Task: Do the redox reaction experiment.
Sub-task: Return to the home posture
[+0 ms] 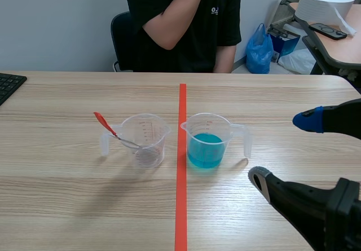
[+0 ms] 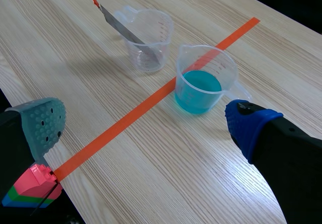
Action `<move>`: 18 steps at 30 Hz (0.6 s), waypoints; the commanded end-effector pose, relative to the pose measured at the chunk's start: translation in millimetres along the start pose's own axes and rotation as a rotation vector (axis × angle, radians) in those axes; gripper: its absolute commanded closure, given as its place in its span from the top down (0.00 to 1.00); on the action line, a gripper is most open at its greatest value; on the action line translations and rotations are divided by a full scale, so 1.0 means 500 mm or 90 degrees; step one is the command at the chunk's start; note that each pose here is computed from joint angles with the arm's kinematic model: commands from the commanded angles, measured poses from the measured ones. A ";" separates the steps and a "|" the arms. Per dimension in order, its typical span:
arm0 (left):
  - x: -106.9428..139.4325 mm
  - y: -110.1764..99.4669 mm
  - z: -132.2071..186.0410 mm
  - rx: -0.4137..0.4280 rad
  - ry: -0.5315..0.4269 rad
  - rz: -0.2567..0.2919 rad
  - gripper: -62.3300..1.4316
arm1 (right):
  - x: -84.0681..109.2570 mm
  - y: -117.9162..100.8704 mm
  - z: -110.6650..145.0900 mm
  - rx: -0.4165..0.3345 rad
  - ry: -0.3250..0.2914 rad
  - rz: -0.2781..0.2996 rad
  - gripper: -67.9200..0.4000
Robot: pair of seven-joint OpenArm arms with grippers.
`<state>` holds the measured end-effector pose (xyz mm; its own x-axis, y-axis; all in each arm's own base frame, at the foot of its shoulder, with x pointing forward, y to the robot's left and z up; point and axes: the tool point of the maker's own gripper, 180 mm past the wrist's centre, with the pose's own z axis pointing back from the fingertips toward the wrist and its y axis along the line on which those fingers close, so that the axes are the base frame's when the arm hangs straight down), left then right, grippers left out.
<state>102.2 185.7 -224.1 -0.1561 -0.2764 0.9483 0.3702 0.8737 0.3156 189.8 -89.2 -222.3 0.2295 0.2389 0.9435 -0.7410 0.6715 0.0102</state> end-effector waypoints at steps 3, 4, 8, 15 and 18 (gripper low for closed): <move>0.013 -0.002 0.001 0.001 -0.014 0.003 1.00 | 0.020 -0.004 0.000 -0.003 -0.021 0.008 1.00; 0.013 -0.002 0.001 0.001 -0.014 0.003 1.00 | 0.020 -0.004 0.000 -0.003 -0.021 0.008 1.00; 0.013 -0.001 0.001 0.001 -0.013 0.003 1.00 | 0.020 -0.004 0.000 -0.003 -0.021 0.008 1.00; 0.000 0.001 0.001 0.005 0.010 0.005 1.00 | 0.020 -0.004 0.000 -0.003 -0.021 0.008 1.00; -0.004 0.001 0.001 0.005 0.017 0.005 1.00 | 0.020 -0.004 0.000 -0.003 -0.021 0.008 1.00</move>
<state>103.3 187.9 -232.2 -0.1136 -0.2962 0.9483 0.3715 0.8726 0.3170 189.8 -89.2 -222.3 0.2295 0.2389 0.9435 -0.7410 0.6715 0.0102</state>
